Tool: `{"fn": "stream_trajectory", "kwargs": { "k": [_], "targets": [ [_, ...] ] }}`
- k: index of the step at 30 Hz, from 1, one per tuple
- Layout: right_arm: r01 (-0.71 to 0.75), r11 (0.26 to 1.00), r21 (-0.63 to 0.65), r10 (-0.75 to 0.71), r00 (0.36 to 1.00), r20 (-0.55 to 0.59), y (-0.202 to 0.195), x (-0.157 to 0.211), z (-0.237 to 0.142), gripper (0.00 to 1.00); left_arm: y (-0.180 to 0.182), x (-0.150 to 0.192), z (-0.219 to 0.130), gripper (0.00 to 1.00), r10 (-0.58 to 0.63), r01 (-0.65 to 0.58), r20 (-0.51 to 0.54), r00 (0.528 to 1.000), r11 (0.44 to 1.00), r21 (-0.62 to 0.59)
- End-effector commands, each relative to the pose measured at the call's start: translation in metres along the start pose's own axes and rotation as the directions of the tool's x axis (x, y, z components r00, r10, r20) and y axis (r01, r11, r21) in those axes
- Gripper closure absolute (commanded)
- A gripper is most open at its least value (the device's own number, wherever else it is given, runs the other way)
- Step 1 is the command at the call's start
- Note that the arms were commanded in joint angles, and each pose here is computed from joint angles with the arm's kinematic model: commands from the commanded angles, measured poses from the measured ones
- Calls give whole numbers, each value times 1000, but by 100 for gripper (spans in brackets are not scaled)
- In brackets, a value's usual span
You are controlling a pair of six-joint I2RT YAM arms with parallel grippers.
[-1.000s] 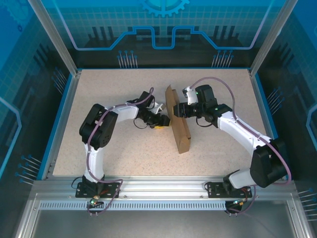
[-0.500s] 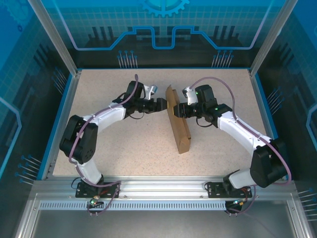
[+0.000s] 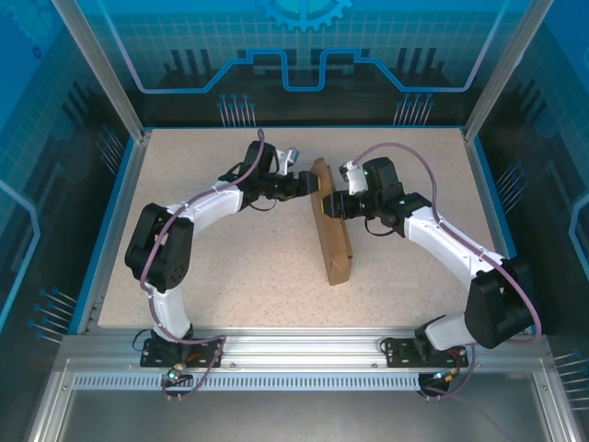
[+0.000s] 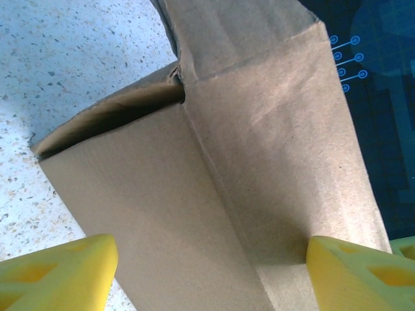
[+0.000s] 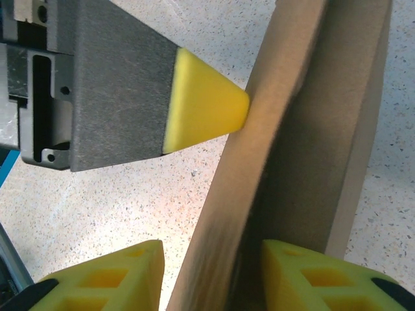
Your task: Fold the paper box
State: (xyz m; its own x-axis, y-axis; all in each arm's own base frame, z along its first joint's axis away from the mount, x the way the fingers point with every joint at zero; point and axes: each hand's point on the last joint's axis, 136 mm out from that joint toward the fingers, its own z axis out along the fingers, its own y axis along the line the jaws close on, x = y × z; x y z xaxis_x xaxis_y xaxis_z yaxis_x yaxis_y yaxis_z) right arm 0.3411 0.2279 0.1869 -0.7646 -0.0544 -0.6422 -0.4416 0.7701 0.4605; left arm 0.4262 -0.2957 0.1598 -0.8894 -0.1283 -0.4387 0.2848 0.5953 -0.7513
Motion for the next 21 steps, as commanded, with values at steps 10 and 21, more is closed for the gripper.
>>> {"fn": "stream_trajectory", "kwargs": {
  "k": [10,21],
  "targets": [
    [16,999,48,-11,996,-90,-2,16,-9,49,34,27,24,28,-1,-11,-93,996,991,-135],
    [48,997,64,-41,994,-100,-2,18,-23,44,36,28,24,31,10,-26,-110,994,989,-143]
  ]
}}
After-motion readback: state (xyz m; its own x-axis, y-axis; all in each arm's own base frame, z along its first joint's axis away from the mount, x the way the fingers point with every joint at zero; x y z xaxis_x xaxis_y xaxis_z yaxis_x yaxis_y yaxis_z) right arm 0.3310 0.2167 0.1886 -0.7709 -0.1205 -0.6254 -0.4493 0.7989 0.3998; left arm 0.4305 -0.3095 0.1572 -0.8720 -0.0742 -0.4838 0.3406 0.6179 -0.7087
